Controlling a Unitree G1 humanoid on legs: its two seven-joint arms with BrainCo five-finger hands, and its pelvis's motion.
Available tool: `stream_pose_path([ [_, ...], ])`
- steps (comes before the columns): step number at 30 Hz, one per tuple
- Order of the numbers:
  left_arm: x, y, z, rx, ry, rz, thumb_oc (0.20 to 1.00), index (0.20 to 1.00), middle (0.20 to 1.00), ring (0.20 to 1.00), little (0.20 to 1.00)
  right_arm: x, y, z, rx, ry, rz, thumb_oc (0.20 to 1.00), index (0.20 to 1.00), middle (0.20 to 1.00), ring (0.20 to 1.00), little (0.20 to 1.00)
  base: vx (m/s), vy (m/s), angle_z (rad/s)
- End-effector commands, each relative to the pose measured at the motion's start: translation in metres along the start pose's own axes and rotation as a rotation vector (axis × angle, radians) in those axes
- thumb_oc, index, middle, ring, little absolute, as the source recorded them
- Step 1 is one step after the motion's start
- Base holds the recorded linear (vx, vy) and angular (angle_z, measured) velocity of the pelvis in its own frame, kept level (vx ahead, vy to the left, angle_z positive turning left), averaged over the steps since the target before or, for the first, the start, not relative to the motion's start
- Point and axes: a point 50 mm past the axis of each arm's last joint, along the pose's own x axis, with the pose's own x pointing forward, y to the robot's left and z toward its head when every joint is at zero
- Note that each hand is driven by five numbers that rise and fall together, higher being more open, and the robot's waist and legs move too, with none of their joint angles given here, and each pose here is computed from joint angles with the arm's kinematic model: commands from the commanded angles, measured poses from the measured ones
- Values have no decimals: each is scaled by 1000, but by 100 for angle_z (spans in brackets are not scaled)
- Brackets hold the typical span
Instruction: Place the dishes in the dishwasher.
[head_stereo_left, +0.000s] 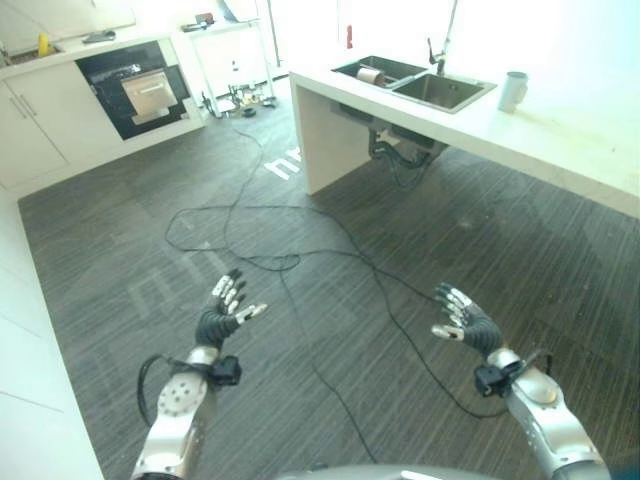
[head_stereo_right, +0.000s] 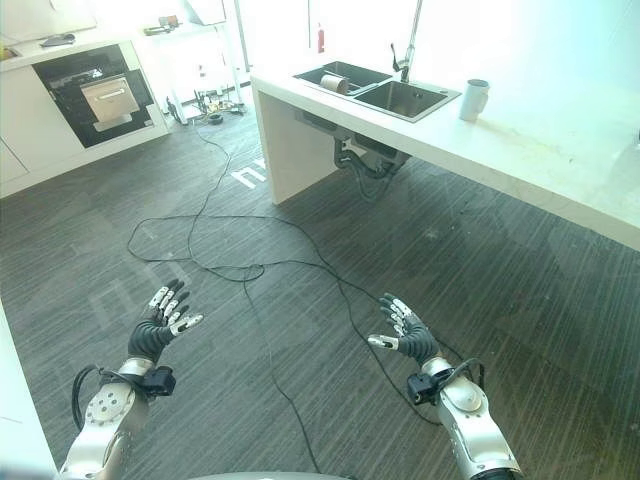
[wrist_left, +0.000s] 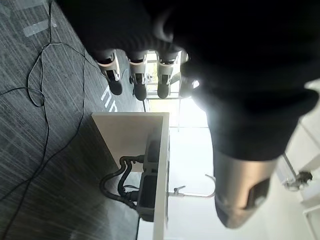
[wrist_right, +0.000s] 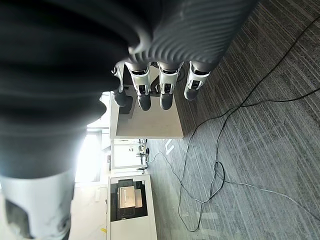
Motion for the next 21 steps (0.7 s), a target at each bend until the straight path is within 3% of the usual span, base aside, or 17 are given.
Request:
stream_pose_path([
  [1, 11, 3, 23, 132, -81, -87, 1000, 1000, 1000, 1000, 1000, 7, -6, 41, -78, -186, 7, 1000, 1000, 1000, 1000, 1000, 0, 0, 0],
  [9, 11, 7, 25, 251, -69, -116, 1000, 1000, 1000, 1000, 1000, 5, -10, 43, -90, -185, 2, 1000, 1000, 1000, 1000, 1000, 12, 2, -4],
  [21, 11, 6, 28, 262, -74, -132, 1000, 1000, 1000, 1000, 1000, 5, -8, 42, -84, -183, 2, 1000, 1000, 1000, 1000, 1000, 5, -10, 0],
])
